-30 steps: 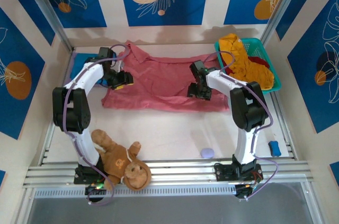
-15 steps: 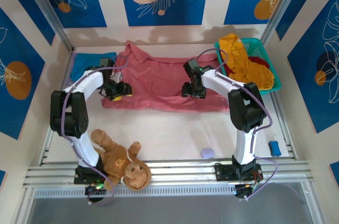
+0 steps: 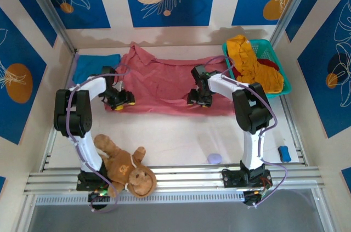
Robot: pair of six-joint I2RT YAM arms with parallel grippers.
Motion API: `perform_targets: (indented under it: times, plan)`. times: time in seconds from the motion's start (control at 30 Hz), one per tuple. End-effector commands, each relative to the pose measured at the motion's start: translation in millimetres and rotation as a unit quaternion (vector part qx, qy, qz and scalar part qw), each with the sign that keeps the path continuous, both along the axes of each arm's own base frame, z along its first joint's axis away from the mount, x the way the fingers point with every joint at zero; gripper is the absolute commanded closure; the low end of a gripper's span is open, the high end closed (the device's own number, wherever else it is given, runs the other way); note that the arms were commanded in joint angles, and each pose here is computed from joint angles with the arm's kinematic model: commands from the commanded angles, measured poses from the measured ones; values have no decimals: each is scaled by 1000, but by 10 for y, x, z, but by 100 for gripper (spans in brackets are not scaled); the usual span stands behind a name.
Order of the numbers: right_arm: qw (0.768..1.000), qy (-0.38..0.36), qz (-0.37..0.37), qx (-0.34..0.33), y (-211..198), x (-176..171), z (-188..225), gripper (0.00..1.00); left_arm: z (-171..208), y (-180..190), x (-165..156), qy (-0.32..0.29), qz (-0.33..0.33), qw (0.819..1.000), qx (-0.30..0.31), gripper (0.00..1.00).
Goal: Fold and stack the t-shirts
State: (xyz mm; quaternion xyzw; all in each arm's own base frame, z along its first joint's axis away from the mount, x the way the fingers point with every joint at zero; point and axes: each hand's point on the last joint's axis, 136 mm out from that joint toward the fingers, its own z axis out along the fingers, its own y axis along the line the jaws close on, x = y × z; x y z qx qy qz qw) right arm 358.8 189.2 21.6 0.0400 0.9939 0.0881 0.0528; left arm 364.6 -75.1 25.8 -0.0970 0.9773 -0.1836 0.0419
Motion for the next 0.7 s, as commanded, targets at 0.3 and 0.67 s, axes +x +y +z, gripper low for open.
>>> perform_targets:
  times: [0.3, 0.67]
  plan:
    - [992, 121, 34, 29, 143, -939, -85, 39, -274, 190, -930, 98, 5, 994, 57, 33]
    - [993, 89, 58, 60, 406, -945, 450, 37, 366, 141, -949, 14, 10, 999, 45, 32]
